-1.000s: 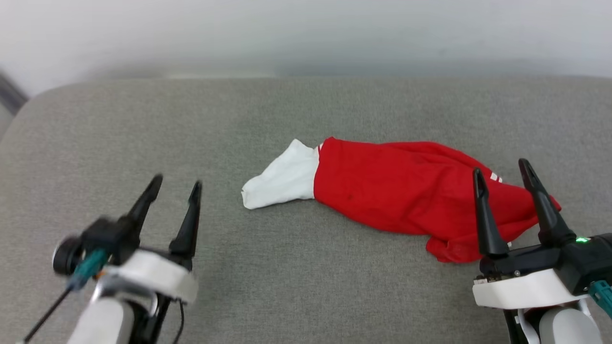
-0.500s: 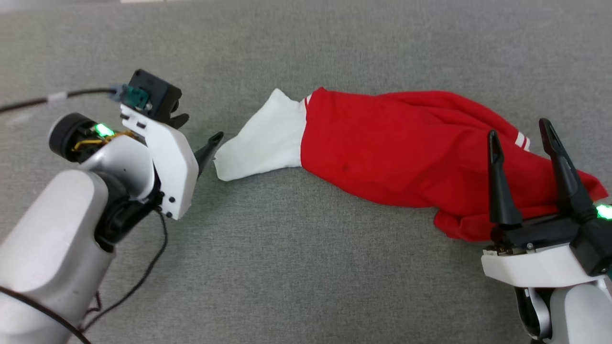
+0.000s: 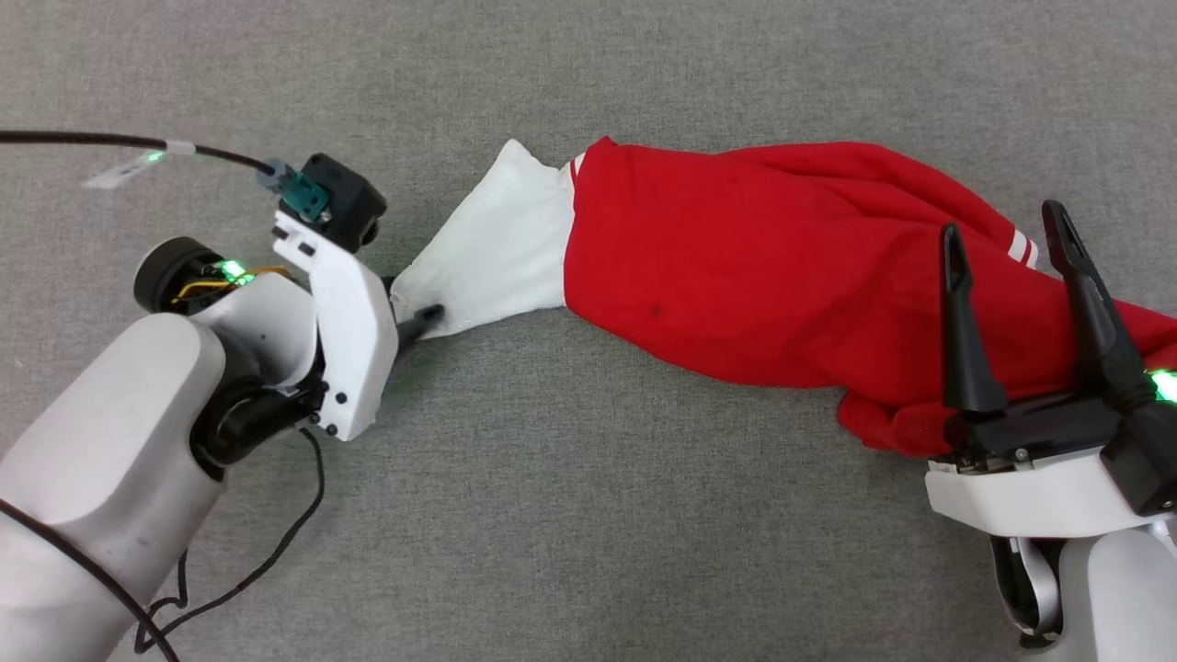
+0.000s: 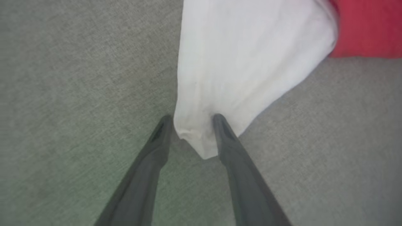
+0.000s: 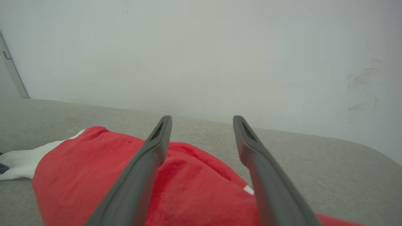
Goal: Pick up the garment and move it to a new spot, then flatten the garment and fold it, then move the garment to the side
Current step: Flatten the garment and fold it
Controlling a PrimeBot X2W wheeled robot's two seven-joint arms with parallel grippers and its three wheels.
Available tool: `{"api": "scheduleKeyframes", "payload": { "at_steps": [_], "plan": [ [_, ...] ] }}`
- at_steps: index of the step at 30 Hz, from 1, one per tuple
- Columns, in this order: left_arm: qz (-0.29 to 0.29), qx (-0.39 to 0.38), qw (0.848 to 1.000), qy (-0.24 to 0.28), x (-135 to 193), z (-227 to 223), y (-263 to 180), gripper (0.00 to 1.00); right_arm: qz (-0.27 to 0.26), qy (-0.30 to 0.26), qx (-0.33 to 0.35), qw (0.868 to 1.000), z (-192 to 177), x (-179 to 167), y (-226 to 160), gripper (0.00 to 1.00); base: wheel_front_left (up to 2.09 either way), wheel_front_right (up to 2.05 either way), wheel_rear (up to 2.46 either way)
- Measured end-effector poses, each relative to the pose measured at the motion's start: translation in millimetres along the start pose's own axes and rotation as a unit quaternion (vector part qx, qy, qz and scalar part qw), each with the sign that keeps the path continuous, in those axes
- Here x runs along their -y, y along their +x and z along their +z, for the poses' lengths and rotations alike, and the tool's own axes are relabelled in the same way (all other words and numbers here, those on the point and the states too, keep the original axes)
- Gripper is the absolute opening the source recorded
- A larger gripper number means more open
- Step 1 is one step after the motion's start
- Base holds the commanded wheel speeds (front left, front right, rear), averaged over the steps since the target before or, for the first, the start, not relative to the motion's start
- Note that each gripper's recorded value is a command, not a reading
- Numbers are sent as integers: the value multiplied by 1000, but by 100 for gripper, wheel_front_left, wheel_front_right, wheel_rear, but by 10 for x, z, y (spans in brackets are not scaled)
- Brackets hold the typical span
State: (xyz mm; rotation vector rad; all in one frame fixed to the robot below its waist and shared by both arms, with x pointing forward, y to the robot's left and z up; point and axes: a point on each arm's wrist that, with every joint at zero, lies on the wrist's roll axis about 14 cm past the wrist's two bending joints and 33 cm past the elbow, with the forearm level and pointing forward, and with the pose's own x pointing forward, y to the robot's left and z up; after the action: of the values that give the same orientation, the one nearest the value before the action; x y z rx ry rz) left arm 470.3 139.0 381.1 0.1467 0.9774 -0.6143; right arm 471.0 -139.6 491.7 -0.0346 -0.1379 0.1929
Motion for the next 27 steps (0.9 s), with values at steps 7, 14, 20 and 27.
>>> {"api": "scheduleKeyframes", "payload": {
  "at_steps": [7, 14, 20, 27],
  "plan": [
    [56, 102, 993, 1, -285, 232, -171, 0, 4, -1, 8, 1000, 93, -30, -19, 100, 0, 0, 0],
    [135, 245, 960, 6, -629, 516, -768, 0, 13, -1, 22, 1000, 280, -118, -108, 100, 0, 0, 0],
    [196, 303, 933, -10, -857, 321, -1252, 0, 28, 2, 34, 999, 433, -240, -192, 100, 0, 0, 0],
    [216, 356, 909, -3, -752, 136, -1437, 100, 39, 4, 40, 998, 525, -338, -264, 100, 0, 0, 0]
  ]
}}
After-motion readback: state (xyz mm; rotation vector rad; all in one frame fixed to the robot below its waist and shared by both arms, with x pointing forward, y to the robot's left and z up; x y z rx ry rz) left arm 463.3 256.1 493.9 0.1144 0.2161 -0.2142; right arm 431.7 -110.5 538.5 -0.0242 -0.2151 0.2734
